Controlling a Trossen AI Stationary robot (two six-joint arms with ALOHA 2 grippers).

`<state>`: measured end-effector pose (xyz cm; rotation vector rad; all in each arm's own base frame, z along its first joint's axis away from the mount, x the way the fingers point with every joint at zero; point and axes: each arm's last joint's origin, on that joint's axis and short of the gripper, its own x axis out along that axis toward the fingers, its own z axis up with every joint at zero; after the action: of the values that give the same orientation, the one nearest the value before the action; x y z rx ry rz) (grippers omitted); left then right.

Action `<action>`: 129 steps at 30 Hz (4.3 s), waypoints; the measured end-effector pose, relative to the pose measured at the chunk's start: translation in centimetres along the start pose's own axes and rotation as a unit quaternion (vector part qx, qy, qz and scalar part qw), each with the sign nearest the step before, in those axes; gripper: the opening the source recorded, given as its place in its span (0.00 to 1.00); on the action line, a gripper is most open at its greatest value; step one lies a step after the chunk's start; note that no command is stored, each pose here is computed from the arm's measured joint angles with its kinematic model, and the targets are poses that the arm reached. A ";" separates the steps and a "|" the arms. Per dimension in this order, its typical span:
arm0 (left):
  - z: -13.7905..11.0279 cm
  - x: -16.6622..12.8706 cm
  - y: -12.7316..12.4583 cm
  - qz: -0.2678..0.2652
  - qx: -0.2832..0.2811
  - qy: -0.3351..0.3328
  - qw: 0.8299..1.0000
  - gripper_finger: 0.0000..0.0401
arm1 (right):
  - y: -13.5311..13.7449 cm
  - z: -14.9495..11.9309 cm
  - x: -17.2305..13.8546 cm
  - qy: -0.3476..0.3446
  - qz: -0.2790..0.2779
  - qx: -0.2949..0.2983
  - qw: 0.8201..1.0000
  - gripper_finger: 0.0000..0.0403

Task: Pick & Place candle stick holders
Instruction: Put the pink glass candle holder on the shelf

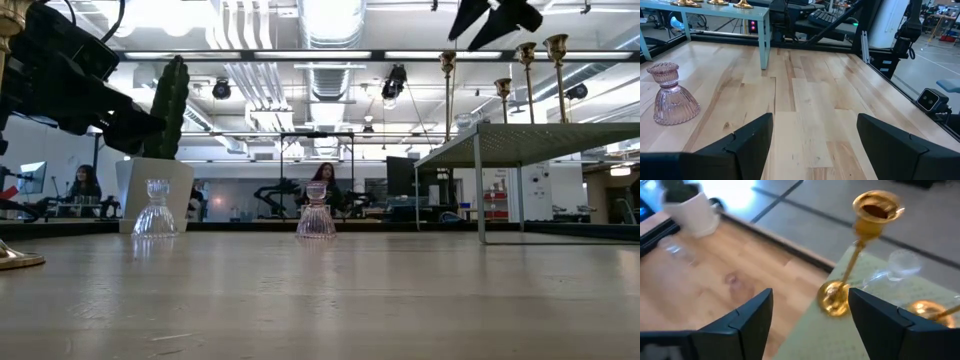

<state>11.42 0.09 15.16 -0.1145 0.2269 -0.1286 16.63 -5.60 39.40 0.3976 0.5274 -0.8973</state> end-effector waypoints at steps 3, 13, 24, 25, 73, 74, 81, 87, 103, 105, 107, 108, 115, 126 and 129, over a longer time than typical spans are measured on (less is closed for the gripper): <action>0.0 0.0 0.0 0.000 0.000 0.000 1.000 0.73 | 0.7 0.0 -1.1 0.028 0.064 -0.005 0.998 0.61; 0.0 0.0 0.0 0.000 0.000 0.000 1.000 0.73 | 6.0 -2.6 -4.1 0.115 0.282 -0.043 0.951 0.54; 0.0 0.0 0.0 0.000 0.000 0.000 1.000 0.73 | 16.4 -9.3 -5.2 0.075 0.324 -0.140 0.933 0.50; 0.0 0.0 0.0 0.000 0.000 0.000 1.000 0.73 | 17.1 -10.0 -4.6 0.069 0.302 -0.147 0.939 0.50; -0.1 0.0 0.0 0.001 -0.001 0.006 1.000 0.73 | 22.6 -4.8 18.4 0.145 0.023 -0.280 0.949 0.50; -0.1 0.0 0.0 0.001 -0.001 0.006 1.000 0.73 | 22.5 -4.9 18.6 0.152 0.026 -0.288 0.945 0.50; -0.1 0.0 0.0 0.001 -0.001 0.006 1.000 0.73 | 21.7 -5.1 20.1 0.178 0.070 -0.319 0.928 0.50; -0.1 0.0 0.0 0.001 -0.001 0.006 1.000 0.73 | 21.1 -4.1 21.1 0.161 0.077 -0.340 0.923 0.50; -0.1 0.0 0.0 0.001 -0.001 0.006 1.000 0.73 | 18.1 -2.8 23.2 0.215 0.150 -0.402 0.877 0.50; -0.1 0.0 0.0 0.001 -0.001 0.006 1.000 0.73 | 18.1 -2.9 23.2 0.215 0.151 -0.415 0.871 0.50; -0.1 0.0 0.0 0.001 -0.001 0.006 1.000 0.73 | 18.1 -3.0 23.2 0.213 0.156 -0.435 0.861 0.49; -0.1 0.0 0.0 0.001 -0.001 0.006 1.000 0.73 | 18.1 -3.1 23.2 0.212 0.159 -0.446 0.855 0.48; -0.1 0.0 0.0 0.001 -0.001 0.006 1.000 0.73 | 18.0 -3.7 23.4 0.212 0.167 -0.488 0.830 0.40; -0.1 0.0 0.0 0.001 -0.001 0.007 1.000 0.73 | 17.7 -4.3 24.6 0.213 0.144 -0.499 0.827 0.40; -0.1 0.0 0.0 0.001 -0.001 0.007 1.000 0.73 | 17.8 -4.8 25.2 0.223 0.151 -0.502 0.822 0.39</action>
<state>11.43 0.09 15.03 -0.1160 0.2401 -0.1280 42.77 -8.80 22.71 -0.2977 1.2436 -0.1156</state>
